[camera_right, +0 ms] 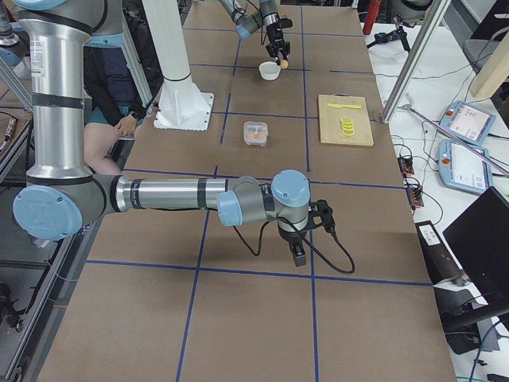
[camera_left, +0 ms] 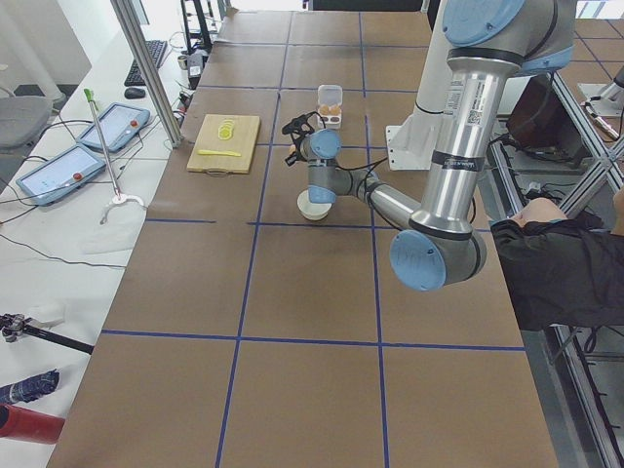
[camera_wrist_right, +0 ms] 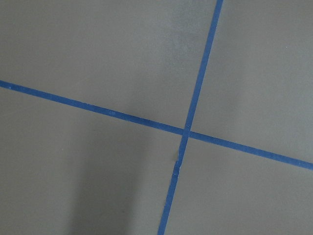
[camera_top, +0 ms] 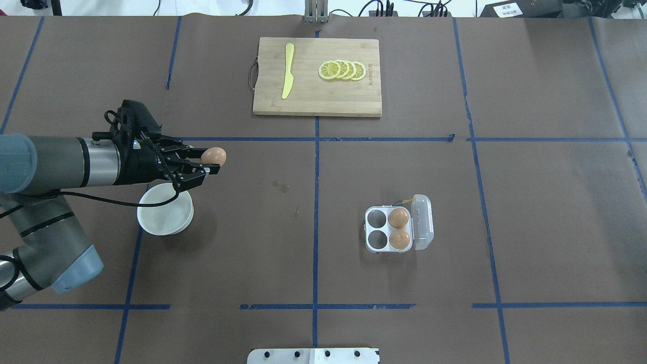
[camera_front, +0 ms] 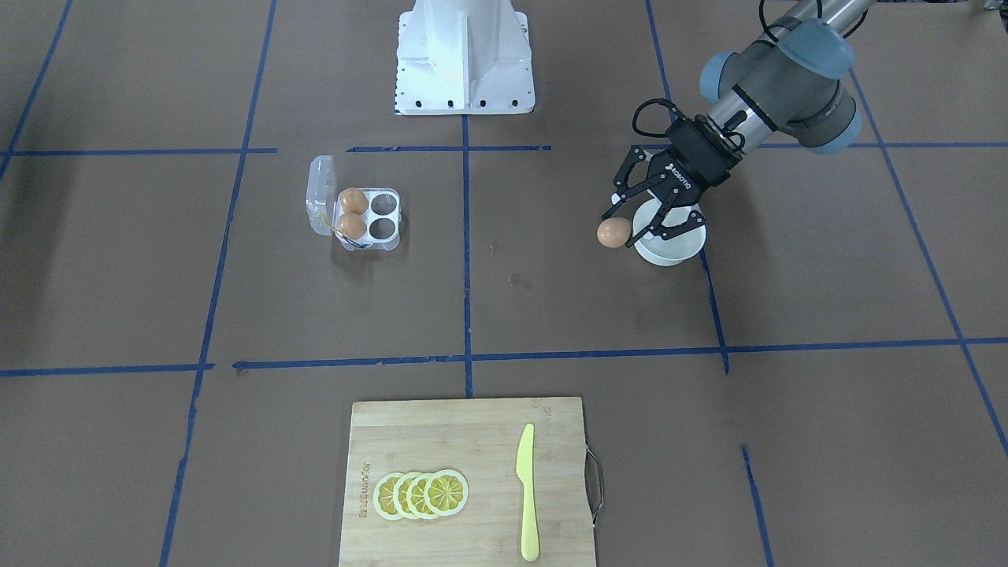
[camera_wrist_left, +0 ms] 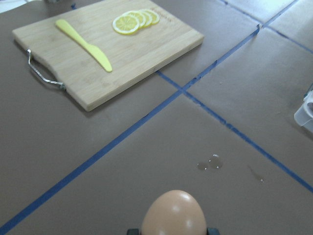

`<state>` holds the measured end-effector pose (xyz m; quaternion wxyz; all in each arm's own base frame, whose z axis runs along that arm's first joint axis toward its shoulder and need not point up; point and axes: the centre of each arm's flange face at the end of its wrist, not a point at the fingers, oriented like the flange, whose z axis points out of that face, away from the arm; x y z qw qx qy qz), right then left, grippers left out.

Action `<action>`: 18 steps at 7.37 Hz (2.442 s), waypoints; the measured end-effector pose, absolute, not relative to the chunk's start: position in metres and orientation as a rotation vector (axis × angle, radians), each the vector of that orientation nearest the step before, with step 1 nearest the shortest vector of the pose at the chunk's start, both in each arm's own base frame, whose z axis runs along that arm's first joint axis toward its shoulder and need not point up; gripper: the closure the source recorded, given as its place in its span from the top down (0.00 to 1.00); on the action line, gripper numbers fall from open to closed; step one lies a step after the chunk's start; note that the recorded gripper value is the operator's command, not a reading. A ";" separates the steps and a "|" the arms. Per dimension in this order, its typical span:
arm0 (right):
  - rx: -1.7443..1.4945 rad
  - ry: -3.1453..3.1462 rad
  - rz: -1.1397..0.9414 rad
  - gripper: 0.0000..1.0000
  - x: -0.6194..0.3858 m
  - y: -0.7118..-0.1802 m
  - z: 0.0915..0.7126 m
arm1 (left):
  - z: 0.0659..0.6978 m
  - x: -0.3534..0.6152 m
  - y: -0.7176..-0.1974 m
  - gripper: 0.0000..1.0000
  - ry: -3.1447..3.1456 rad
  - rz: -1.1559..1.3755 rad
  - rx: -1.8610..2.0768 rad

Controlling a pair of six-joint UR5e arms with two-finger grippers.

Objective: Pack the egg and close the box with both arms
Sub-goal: 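Lift the brown egg out of the bowl with the left gripper, then carry the egg with the left gripper to the clear egg carton, then lower the egg into the empty carton cup and open the left gripper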

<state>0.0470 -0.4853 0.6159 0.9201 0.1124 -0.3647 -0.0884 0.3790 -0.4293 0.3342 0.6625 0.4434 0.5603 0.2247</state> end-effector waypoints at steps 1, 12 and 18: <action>0.231 -0.749 -0.182 1.00 0.047 -0.486 0.616 | 0.317 0.391 -0.427 0.00 1.321 0.528 1.055; 0.229 -0.745 -0.182 1.00 0.047 -0.488 0.617 | 0.222 0.617 -0.319 0.03 1.521 0.551 1.225; 0.230 -0.743 -0.182 1.00 0.048 -0.488 0.618 | 0.214 0.657 -0.325 0.10 1.480 0.547 1.203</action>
